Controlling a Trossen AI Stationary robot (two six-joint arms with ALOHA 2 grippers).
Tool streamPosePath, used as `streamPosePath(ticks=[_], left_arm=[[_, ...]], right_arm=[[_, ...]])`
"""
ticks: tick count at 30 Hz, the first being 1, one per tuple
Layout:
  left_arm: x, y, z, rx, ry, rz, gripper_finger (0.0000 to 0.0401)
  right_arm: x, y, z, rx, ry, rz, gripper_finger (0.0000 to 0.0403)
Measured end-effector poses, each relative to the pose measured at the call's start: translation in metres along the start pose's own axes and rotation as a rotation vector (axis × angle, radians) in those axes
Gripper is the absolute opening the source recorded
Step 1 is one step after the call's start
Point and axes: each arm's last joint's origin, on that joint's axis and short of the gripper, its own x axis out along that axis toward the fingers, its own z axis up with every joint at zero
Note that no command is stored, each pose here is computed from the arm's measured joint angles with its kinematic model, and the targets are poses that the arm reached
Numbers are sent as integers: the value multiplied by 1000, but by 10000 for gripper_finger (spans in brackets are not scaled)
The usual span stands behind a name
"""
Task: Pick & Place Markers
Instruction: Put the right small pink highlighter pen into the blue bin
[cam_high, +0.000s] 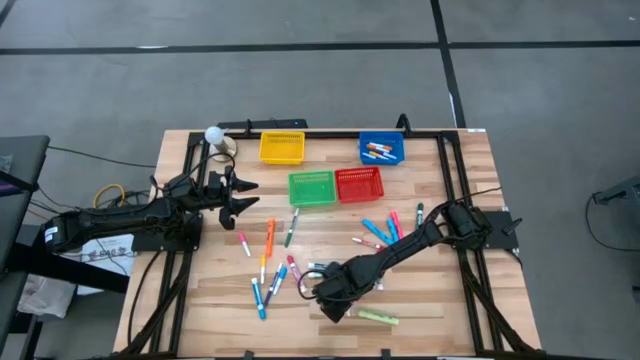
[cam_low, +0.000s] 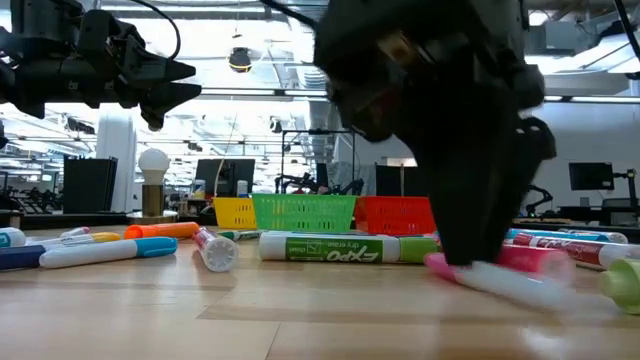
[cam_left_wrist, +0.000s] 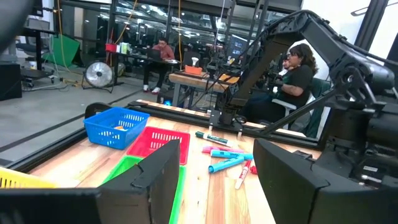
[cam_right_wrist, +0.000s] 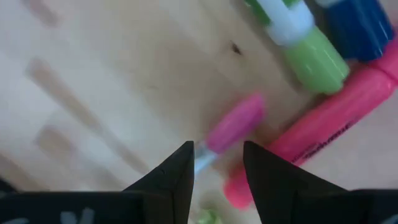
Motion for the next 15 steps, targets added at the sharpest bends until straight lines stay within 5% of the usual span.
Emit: streamPosePath(ticks=[15], left_arm=[[0,0,0,0,0,0,204]], right_arm=[[8,-5,-2,29,-8,-1,114]])
